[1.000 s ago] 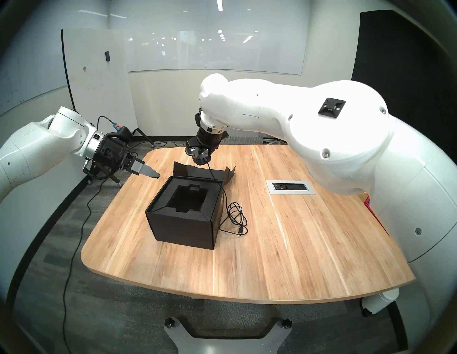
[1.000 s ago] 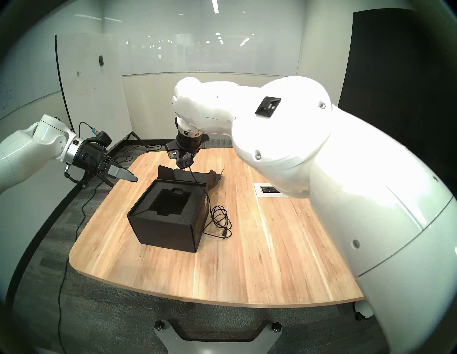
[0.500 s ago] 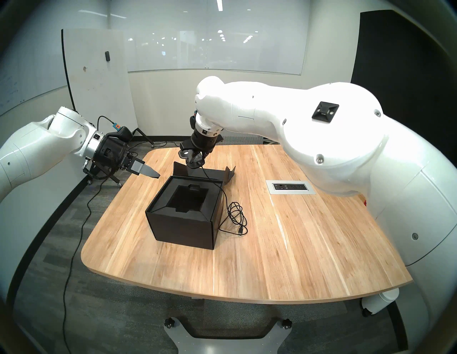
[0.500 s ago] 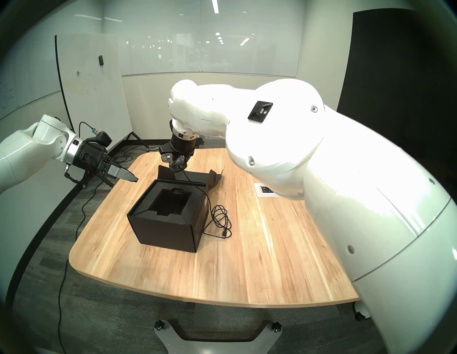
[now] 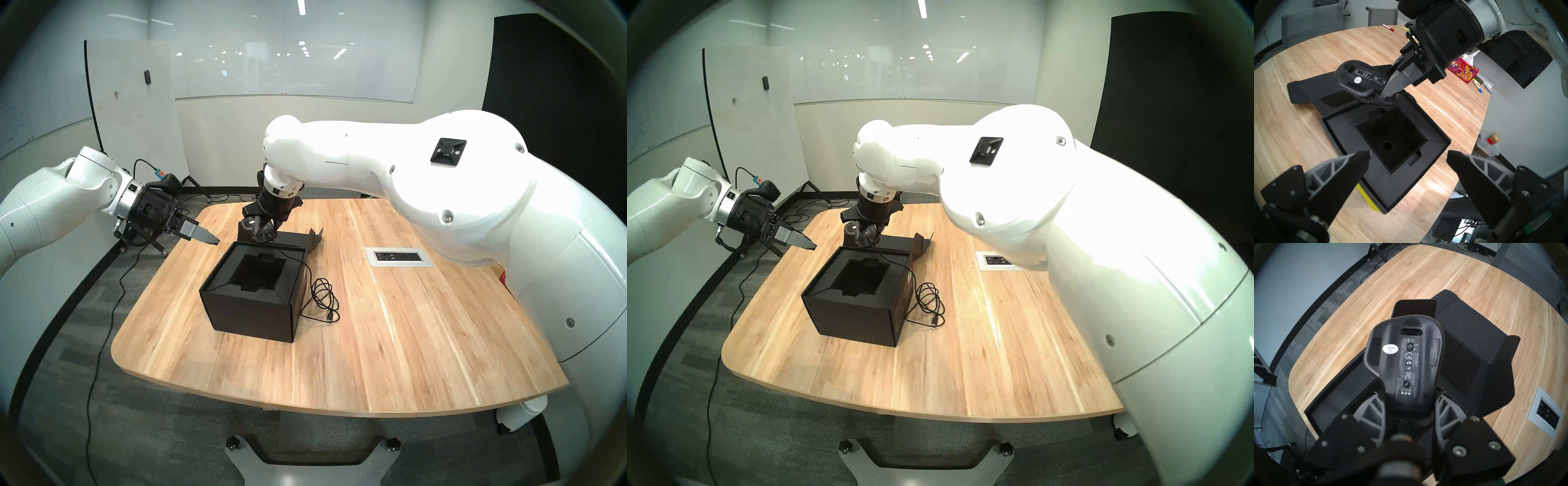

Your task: Open the box and place the mouse inside

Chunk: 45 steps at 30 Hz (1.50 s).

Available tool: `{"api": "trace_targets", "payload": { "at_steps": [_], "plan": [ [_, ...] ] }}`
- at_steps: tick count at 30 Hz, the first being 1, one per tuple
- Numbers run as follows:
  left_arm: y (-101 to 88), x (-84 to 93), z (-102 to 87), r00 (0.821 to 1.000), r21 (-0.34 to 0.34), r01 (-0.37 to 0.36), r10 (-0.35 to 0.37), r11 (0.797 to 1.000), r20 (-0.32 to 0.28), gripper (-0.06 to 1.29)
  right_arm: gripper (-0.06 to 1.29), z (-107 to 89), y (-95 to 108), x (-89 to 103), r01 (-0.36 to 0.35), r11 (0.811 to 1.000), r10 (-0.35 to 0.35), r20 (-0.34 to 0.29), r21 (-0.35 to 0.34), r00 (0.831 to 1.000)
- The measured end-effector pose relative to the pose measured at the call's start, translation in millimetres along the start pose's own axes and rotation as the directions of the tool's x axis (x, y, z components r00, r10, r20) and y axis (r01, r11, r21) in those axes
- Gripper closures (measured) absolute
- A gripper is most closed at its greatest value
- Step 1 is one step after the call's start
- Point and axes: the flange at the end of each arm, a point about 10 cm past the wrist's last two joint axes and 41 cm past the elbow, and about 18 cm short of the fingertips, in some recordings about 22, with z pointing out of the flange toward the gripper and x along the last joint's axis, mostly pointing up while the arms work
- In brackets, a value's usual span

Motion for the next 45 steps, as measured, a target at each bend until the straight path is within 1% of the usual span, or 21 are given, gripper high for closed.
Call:
{"api": "trace_targets", "payload": {
  "at_steps": [10, 16, 21, 27, 29, 32, 35, 38, 45],
  "plan": [
    [0.0, 0.0, 0.0, 1.0, 0.0, 0.0, 0.0, 1.0, 0.0, 0.0, 0.85, -3.4, 0, -0.8, -0.031, 1.0, 0.031, 0.008, -0.003, 0.999],
    [0.0, -0.1, 0.1, 1.0, 0.0, 0.0, 0.0, 1.0, 0.0, 0.0, 0.85, -5.0, -2, -1.7, -0.056, 0.998, 0.055, 0.015, 0.007, 0.998],
    [0.0, 0.0, 0.0, 1.0, 0.0, 0.0, 0.0, 1.0, 0.0, 0.0, 0.85, -3.5, -9, -4.8, -0.071, 0.997, 0.07, 0.032, 0.021, 0.997],
    [0.0, 0.0, 0.0, 1.0, 0.0, 0.0, 0.0, 1.0, 0.0, 0.0, 0.85, -2.0, -24, -7.7, -0.089, 0.995, 0.087, 0.055, 0.038, 0.995],
    [0.0, -0.1, 0.0, 1.0, 0.0, 0.0, 0.0, 1.0, 0.0, 0.0, 0.85, -1.3, -33, -9.9, -0.099, 0.994, 0.096, 0.071, 0.045, 0.993],
    [0.0, -0.1, 0.0, 1.0, 0.0, 0.0, 0.0, 1.0, 0.0, 0.0, 0.85, -1.1, -40, -12.5, -0.112, 0.993, 0.108, 0.088, 0.047, 0.99],
    [0.0, 0.0, 0.0, 1.0, 0.0, 0.0, 0.0, 1.0, 0.0, 0.0, 0.85, -1.1, -43, -14.4, -0.118, 0.992, 0.113, 0.098, 0.044, 0.989],
    [0.0, 0.0, 0.0, 1.0, 0.0, 0.0, 0.0, 1.0, 0.0, 0.0, 0.85, -1.4, -46, -17.8, -0.119, 0.993, 0.115, 0.114, 0.027, 0.987],
    [0.0, -0.1, 0.0, 1.0, 0.0, 0.0, 0.0, 1.0, 0.0, 0.0, 0.85, -4.8, -45, -22.4, -0.123, 0.992, 0.123, 0.132, -0.009, 0.984]
  ]
}}
